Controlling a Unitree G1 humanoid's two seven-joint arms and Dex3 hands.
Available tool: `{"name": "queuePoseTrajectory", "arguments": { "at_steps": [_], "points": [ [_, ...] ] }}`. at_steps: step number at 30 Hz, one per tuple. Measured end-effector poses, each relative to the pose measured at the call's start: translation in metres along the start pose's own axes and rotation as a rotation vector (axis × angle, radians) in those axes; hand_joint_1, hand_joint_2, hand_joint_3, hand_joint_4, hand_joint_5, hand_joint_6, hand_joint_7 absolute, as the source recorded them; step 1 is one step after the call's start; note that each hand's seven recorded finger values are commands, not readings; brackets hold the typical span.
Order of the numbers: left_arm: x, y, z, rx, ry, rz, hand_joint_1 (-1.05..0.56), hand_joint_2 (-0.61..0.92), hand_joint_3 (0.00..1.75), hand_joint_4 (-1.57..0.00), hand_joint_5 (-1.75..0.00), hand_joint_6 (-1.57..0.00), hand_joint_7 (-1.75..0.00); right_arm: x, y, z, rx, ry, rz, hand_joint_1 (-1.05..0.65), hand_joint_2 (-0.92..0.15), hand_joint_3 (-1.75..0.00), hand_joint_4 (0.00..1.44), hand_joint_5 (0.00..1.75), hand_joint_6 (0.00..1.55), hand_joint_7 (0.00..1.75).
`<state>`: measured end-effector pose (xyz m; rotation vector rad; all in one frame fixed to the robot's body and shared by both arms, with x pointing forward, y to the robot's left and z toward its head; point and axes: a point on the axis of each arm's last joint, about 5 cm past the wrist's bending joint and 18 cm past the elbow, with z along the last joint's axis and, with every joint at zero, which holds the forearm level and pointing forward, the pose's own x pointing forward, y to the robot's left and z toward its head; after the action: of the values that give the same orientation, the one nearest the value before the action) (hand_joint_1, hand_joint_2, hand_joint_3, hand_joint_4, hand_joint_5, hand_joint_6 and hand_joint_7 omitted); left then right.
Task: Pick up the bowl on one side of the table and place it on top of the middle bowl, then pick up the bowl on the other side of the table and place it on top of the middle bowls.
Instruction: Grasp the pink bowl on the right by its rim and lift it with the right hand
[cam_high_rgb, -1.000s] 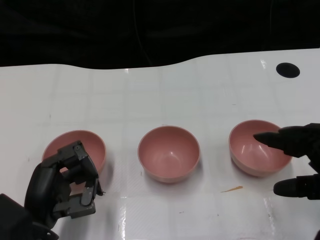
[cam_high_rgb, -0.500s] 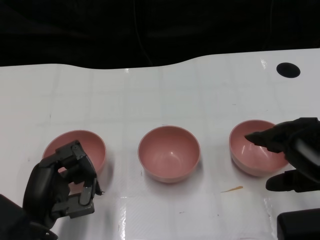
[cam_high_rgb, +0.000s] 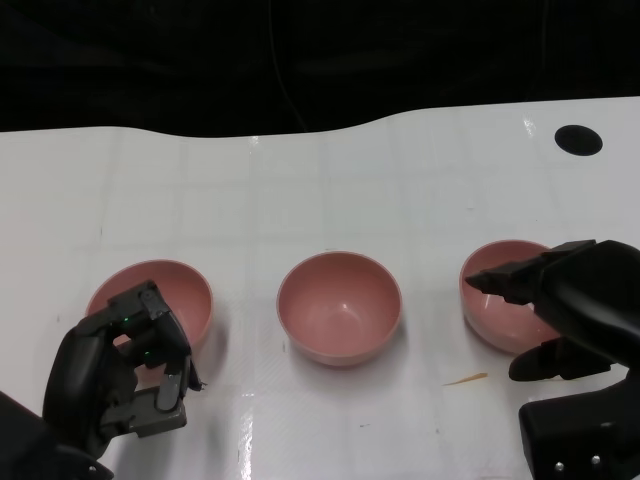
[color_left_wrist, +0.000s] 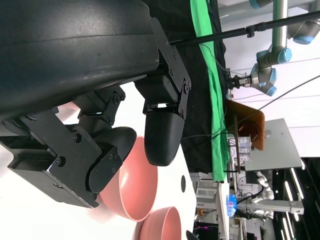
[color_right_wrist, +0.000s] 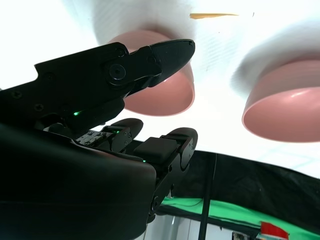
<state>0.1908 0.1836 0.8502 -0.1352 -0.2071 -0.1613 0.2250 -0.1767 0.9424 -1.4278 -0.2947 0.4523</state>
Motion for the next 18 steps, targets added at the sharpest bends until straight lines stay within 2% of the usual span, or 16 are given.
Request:
{"name": "queuePoseTrajectory", "arguments": {
  "at_steps": [9, 18],
  "points": [
    [-0.0005, 0.0001, 0.0002, 0.002, -0.002, 0.0, 0.01, 0.46, 1.44, -0.82, -1.75, -0.75, -1.64, 0.0062, 0.0065, -0.0027, 0.012, 0.01, 0.025, -0.96, -0.92, -0.13, 0.53, 0.01, 0.47, 0.0],
    [-0.0005, 0.0, 0.0005, 0.0, -0.002, -0.001, 0.01, 0.47, 1.43, -0.81, -1.75, -0.74, -1.65, 0.007, 0.0026, -0.0035, 0.008, 0.046, 0.034, -0.96, -0.92, -0.12, 0.52, 0.0, 0.47, 0.0]
  ]
}}
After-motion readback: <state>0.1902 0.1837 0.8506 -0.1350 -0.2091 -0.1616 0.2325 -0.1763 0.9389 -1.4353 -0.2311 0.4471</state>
